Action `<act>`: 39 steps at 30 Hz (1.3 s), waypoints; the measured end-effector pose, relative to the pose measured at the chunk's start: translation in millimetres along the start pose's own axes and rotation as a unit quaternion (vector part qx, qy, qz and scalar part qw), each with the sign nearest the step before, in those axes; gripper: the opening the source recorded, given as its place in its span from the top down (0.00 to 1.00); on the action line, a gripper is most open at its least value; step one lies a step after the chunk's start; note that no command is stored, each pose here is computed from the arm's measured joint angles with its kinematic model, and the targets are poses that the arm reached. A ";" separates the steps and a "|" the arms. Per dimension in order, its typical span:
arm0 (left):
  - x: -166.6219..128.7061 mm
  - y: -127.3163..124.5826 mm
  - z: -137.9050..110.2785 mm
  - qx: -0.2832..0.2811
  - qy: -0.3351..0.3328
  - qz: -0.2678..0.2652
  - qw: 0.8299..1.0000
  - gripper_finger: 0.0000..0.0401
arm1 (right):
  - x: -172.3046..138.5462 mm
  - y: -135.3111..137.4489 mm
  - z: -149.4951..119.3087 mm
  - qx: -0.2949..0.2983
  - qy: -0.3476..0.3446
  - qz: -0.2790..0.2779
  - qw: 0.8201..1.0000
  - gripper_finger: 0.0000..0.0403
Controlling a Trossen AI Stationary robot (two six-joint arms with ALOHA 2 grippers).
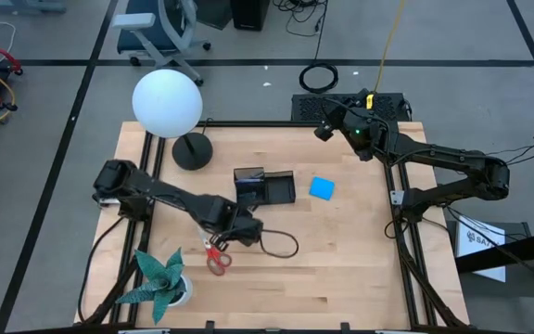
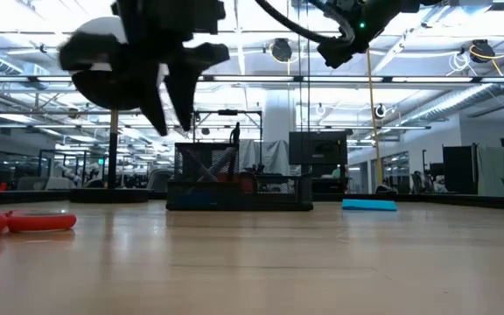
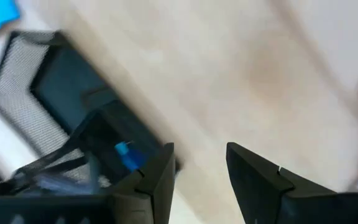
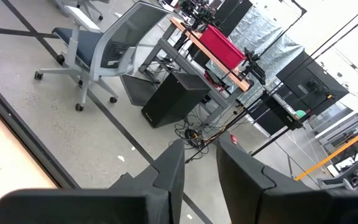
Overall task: Pick and place office supplies into organizer
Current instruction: Put the red scissors into the black desk organizer
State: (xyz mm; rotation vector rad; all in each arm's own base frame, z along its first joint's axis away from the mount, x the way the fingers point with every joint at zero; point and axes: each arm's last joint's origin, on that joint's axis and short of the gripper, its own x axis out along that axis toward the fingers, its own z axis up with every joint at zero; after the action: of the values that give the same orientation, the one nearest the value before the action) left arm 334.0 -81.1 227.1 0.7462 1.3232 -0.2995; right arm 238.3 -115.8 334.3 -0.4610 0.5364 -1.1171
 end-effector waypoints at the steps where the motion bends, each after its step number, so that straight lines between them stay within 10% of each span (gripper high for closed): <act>1: -1.2 -4.3 2.1 0.000 -0.004 -0.004 1.000 0.62 | -0.1 0.0 0.0 0.000 0.000 0.000 1.000 0.79; 39: 29.8 -96.1 7.0 -0.134 -0.022 -0.100 0.986 0.62 | 0.0 0.0 0.0 0.000 0.000 0.000 1.000 0.79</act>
State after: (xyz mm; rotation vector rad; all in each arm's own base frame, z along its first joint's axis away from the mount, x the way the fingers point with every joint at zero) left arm 289.4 -150.1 168.6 0.3792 1.3656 -0.2901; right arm 238.3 -115.8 334.3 -0.4610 0.5364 -1.1171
